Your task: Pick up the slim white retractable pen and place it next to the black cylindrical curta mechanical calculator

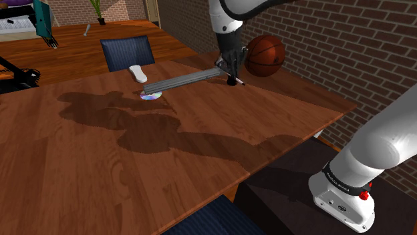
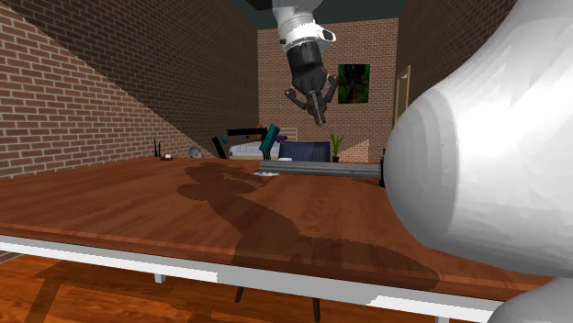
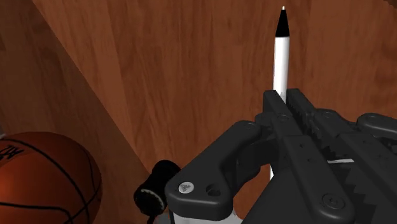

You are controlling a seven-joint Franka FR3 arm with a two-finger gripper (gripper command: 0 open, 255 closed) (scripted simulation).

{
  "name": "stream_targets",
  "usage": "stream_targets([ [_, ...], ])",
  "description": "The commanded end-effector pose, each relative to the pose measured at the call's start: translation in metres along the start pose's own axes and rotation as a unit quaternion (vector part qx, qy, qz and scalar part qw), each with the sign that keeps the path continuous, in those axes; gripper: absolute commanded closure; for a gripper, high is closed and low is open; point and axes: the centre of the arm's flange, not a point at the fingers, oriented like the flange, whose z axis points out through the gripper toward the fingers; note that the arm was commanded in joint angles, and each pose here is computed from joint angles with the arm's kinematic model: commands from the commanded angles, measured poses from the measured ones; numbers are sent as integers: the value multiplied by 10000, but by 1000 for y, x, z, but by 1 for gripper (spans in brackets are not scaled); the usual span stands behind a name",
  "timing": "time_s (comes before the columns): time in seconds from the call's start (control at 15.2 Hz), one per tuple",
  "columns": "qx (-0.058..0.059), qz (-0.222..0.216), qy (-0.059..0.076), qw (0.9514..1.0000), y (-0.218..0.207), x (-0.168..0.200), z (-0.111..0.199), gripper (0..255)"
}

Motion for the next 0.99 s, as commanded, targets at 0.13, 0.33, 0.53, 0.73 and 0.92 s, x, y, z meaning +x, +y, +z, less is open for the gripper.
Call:
stream_targets([
  [0.13, 4, -10, -1, 10000, 52, 8, 16, 255],
  [0.33, 4, -10, -1, 10000, 89, 16, 26, 255],
  [0.53, 4, -10, -1, 10000, 126, 25, 36, 255],
  [0.73, 4, -10, -1, 10000, 164, 33, 46, 255],
  [0.92, 4, -10, -1, 10000, 201, 41, 56, 255],
])
